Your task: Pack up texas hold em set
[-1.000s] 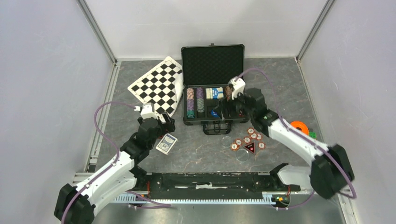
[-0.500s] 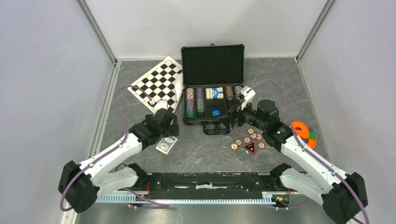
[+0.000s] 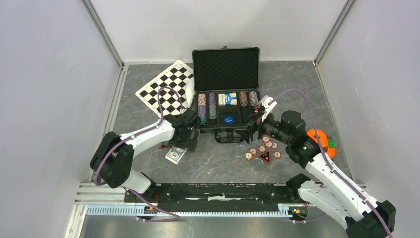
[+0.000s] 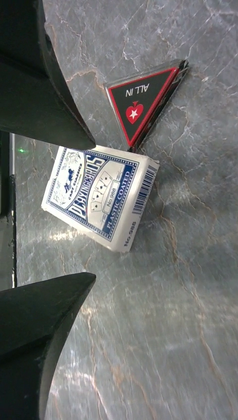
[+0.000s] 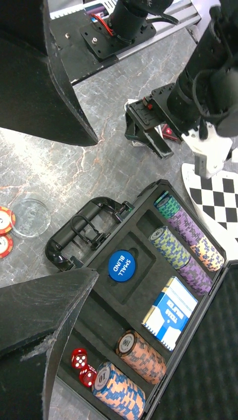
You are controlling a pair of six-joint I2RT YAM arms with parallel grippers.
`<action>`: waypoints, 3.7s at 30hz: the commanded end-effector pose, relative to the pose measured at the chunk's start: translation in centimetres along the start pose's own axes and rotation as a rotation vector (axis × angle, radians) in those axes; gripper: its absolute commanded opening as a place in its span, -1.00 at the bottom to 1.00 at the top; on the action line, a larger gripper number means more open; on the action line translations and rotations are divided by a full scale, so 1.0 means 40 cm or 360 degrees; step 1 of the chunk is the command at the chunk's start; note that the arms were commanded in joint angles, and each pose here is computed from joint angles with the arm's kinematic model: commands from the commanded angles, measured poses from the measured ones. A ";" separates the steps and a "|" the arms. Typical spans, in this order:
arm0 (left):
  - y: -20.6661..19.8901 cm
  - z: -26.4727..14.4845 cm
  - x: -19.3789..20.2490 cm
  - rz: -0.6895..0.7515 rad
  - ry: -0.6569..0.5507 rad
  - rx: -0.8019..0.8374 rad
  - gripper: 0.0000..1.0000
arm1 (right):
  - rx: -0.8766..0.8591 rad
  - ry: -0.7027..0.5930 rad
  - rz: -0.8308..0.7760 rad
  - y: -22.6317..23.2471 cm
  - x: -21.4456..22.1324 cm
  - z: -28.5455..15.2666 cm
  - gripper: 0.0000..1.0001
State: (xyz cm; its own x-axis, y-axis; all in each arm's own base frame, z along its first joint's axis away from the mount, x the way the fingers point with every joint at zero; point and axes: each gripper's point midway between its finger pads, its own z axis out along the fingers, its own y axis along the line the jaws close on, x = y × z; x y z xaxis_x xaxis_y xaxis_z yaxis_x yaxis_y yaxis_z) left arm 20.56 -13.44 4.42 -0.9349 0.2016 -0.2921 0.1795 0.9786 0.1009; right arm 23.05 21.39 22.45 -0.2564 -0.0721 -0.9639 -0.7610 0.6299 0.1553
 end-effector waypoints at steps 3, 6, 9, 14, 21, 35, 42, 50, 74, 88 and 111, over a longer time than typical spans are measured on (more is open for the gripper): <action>0.020 -0.012 -0.020 0.0052 0.0042 0.0072 0.99 | -0.0057 -0.0055 -0.0054 0.020 -0.039 -0.012 0.96; 0.024 -0.009 -0.025 0.0004 0.0054 0.0161 0.99 | -0.0069 -0.0046 -0.0052 0.022 -0.038 -0.008 0.96; 0.006 0.011 -0.012 0.0022 0.0144 0.0241 0.99 | -0.0074 -0.0043 -0.0047 0.022 -0.041 -0.005 0.96; -0.019 0.029 0.005 0.0058 0.0232 0.0318 0.99 | -0.0065 -0.0047 -0.0058 0.021 -0.052 -0.007 0.96; 0.003 0.052 0.015 0.0045 0.0311 0.0207 0.92 | -0.0055 -0.0056 -0.0065 0.020 -0.062 -0.010 0.96; -0.024 0.001 -0.023 0.0064 0.0193 0.0302 -0.04 | -0.0042 0.0004 -0.0055 0.011 -0.037 -0.002 0.96; -0.082 -0.151 -0.146 0.0038 -0.0132 0.0536 -0.01 | 0.0011 0.0067 -0.0035 -0.010 0.004 0.010 0.96; -0.158 -0.240 -0.294 0.0114 -0.0386 0.0770 -0.07 | 0.0055 0.0109 -0.0006 -0.028 0.038 0.023 0.96; -0.450 -0.207 -0.573 0.0705 -0.0762 0.1121 -0.14 | 0.0638 -0.0095 0.0033 -0.157 0.002 -0.069 0.96; -0.506 -0.091 -0.499 0.1328 -0.0809 0.1123 -0.18 | 0.0797 -0.0142 0.0024 -0.185 -0.019 -0.119 0.96; -0.518 -0.028 -0.497 0.1790 -0.0957 0.1079 -0.29 | 0.0786 -0.0092 0.0022 -0.184 -0.012 -0.113 0.96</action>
State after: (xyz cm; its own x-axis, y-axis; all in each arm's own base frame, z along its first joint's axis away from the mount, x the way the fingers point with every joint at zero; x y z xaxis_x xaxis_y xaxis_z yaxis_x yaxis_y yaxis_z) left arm 33.68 -36.81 8.57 -0.0508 0.7004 -0.7120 0.9858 0.1494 0.0766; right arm 25.80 13.35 20.80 -0.2624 -0.0546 -0.9634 -0.3884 0.9199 0.0537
